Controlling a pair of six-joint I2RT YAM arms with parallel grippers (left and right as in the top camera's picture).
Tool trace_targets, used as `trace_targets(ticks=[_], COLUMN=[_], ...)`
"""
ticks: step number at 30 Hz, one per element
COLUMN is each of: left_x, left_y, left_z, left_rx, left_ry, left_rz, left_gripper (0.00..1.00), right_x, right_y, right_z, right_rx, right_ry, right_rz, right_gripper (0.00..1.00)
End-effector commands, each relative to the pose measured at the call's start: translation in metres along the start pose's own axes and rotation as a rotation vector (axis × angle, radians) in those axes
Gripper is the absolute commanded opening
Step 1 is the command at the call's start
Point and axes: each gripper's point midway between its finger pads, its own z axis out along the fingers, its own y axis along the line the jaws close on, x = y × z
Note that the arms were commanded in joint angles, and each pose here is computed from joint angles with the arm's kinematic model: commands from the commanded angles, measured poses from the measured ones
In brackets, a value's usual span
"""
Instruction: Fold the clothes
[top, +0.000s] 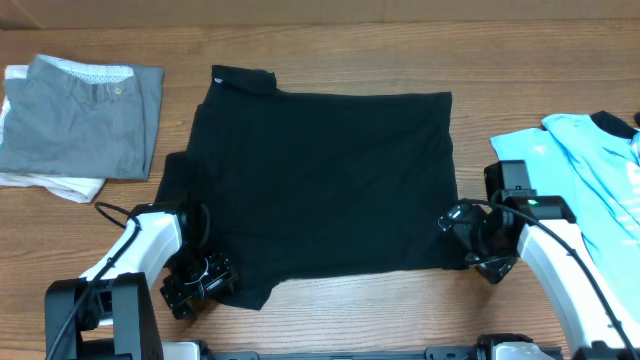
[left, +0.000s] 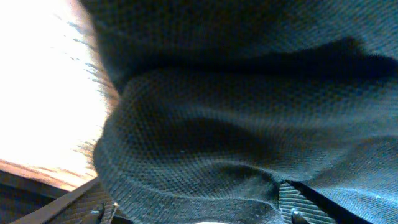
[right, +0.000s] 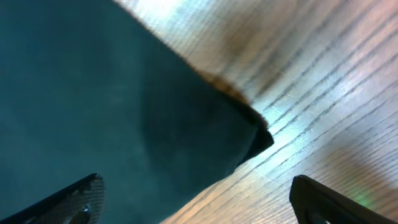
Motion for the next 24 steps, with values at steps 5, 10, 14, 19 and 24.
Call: trace_targets(ticks=[5,10,14,19,24], left_x=[-0.002,-0.002,-0.001,-0.001,0.000], left_y=[0.005,0.003,-0.001,-0.001,-0.001], left_z=[0.007,0.007,0.007,0.007,0.007], left_rx=[-0.020,-0.011,0.010,0.010,0.011], left_ry=[-0.009,-0.006,-0.001,-0.001,0.004], left_rz=[-0.017,-0.017,-0.016,-0.016,-0.017], left_gripper=[0.91,0.90,0.82,0.60,0.26], right_x=[0.013,0.024,0.018,0.013,0.012], right_y=[-0.022,-0.020,-0.017,-0.021,-0.026], right_z=[0.035,0.043,0.043,0.044,0.043], right_rx=[0.050,0.012,0.004,0.024,0.047], right_ry=[0.046,0.100,0.069,0.037,0.031], right_rz=[0.129,0.130,0.126,0.125,0.126], right_gripper=[0.91,0.86,0.75,0.60,0.27])
